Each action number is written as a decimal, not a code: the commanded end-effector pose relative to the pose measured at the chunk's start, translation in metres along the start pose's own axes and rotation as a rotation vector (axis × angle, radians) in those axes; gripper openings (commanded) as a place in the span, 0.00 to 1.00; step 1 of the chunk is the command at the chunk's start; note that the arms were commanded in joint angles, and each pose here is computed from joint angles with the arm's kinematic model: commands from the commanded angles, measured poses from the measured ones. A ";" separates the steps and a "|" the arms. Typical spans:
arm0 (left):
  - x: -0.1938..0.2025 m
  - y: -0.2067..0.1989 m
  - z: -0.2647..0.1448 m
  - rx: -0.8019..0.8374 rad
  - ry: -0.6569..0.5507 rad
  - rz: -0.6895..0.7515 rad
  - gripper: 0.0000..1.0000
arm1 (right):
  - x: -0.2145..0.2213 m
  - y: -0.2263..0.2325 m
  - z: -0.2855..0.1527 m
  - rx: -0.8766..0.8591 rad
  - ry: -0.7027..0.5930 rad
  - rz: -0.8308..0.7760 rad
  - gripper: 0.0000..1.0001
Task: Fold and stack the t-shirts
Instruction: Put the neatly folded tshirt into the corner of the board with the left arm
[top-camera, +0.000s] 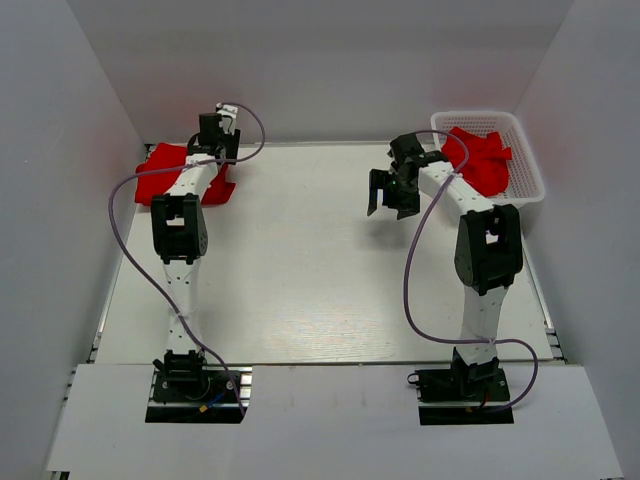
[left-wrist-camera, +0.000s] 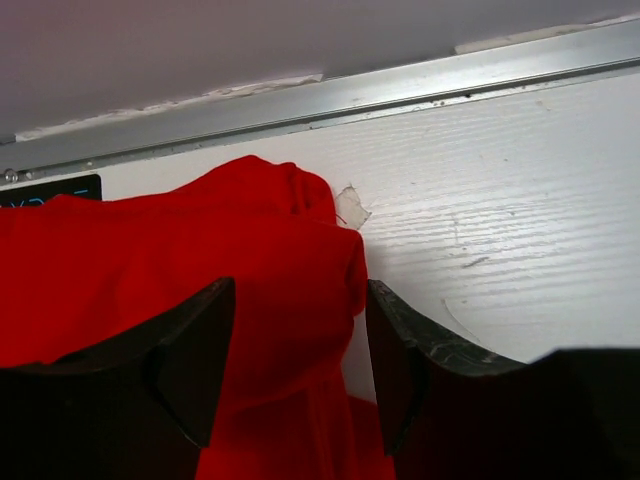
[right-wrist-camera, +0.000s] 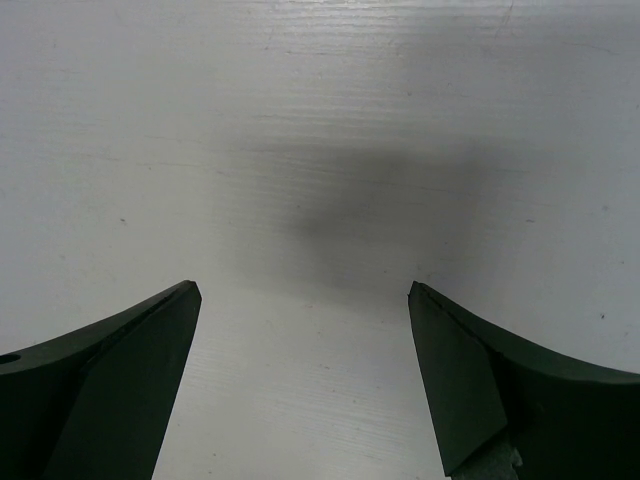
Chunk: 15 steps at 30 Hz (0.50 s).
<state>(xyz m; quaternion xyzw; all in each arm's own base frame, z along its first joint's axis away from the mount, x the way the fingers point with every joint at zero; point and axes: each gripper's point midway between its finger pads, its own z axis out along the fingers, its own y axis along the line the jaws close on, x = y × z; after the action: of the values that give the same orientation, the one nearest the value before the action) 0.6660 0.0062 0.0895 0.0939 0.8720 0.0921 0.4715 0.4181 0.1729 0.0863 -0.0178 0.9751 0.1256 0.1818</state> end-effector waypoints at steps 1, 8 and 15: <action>-0.010 0.012 0.003 -0.059 -0.028 0.003 0.65 | -0.011 0.002 -0.013 0.003 -0.012 -0.014 0.90; -0.015 0.012 0.011 -0.066 -0.057 -0.001 0.59 | -0.014 0.002 -0.012 0.006 -0.013 -0.018 0.90; -0.031 0.019 0.010 -0.098 -0.096 -0.041 0.43 | -0.014 0.003 -0.014 -0.001 -0.009 -0.017 0.90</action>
<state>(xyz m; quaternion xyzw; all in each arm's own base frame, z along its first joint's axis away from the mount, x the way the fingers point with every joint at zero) 0.6776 0.0166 0.0622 0.0782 0.8723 0.1171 0.4682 0.4205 0.1731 0.0974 -0.0193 0.9751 0.1238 0.1831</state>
